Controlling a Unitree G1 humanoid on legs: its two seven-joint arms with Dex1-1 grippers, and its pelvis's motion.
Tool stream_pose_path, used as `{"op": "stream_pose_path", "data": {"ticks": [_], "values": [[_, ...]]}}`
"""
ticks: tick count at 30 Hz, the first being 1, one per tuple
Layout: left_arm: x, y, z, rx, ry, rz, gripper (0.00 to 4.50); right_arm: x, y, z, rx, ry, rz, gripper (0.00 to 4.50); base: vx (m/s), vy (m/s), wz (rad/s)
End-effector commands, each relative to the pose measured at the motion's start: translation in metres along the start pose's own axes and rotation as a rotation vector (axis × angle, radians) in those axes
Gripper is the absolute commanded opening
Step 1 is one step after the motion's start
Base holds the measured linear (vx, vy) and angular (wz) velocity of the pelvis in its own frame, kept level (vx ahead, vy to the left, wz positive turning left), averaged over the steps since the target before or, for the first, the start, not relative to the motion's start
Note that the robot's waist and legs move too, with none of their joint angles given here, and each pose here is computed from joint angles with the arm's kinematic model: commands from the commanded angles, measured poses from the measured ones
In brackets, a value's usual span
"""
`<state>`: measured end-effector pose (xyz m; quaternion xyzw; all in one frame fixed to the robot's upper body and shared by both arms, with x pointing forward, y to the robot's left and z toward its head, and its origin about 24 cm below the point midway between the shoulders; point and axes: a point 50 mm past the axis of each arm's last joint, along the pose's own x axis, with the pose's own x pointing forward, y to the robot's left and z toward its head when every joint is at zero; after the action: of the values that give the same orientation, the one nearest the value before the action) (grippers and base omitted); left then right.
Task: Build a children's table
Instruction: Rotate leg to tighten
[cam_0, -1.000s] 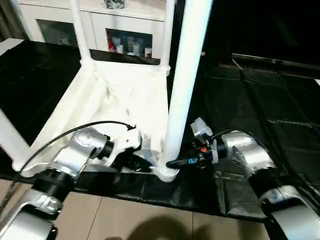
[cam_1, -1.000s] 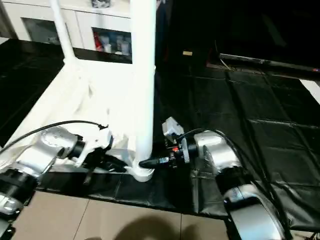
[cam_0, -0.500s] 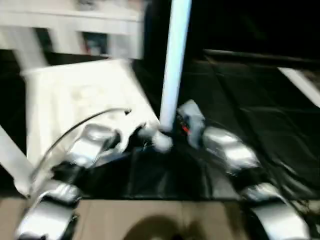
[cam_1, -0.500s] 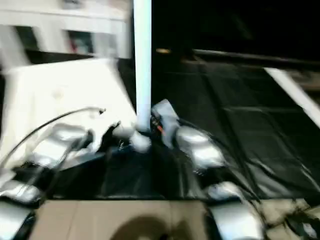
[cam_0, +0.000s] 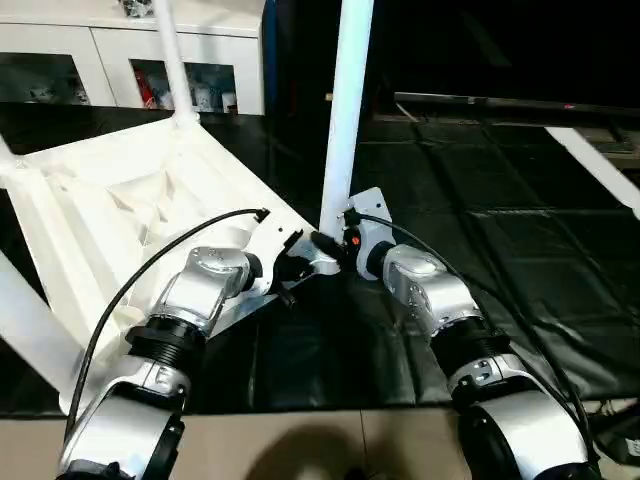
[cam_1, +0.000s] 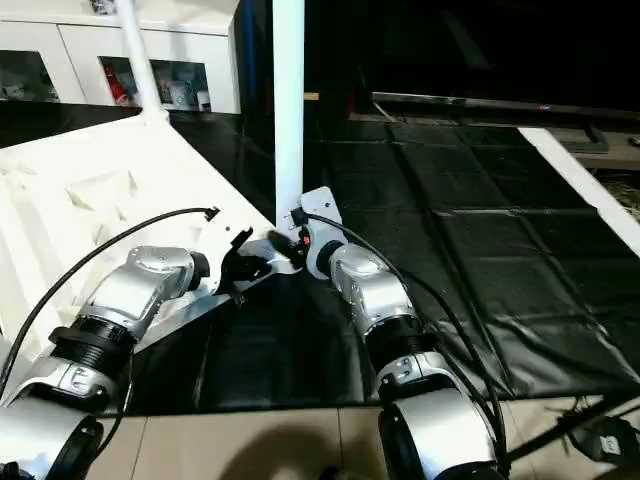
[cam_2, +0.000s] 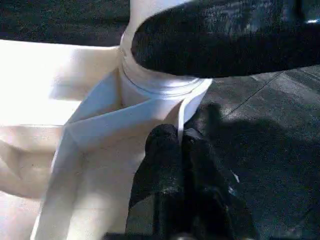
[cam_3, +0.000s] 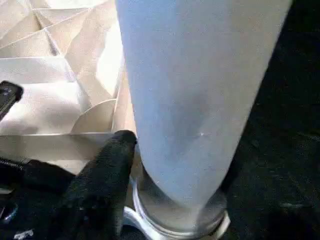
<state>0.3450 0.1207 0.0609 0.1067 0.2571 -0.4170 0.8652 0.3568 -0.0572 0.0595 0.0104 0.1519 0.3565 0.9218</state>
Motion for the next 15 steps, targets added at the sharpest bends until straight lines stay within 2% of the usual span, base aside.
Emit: {"op": "stream_pose_path", "data": {"ticks": [1, 4, 6, 9, 13, 15], "values": [[0.000, -0.006, 0.017, 0.050, -0.079, -0.043, 0.00, 0.004, 0.018, -0.011, 0.038, 0.027, 0.128, 3.15, 0.000, 0.000, 0.00], [-0.006, -0.006, 0.013, 0.093, -0.069, -0.098, 0.00, -0.006, 0.008, -0.010, 0.031, 0.011, 0.177, 3.43, 0.038, -0.058, 0.01], [-0.014, -0.006, 0.006, 0.136, -0.038, -0.176, 0.00, -0.019, -0.003, -0.008, 0.002, 0.014, 0.253, 3.60, 0.000, 0.000, 0.00], [-0.023, -0.004, -0.002, 0.195, 0.005, -0.257, 0.00, -0.036, -0.014, -0.007, -0.060, 0.047, 0.370, 3.98, 0.000, 0.000, 0.00], [-0.031, -0.004, -0.007, 0.242, 0.032, -0.339, 0.00, -0.046, -0.024, -0.007, -0.101, 0.088, 0.426, 4.10, 0.000, 0.000, 0.00], [-0.036, -0.006, -0.009, 0.277, 0.041, -0.402, 0.00, -0.053, -0.028, -0.005, -0.123, 0.100, 0.476, 4.44, 0.000, 0.000, 0.00]]}}
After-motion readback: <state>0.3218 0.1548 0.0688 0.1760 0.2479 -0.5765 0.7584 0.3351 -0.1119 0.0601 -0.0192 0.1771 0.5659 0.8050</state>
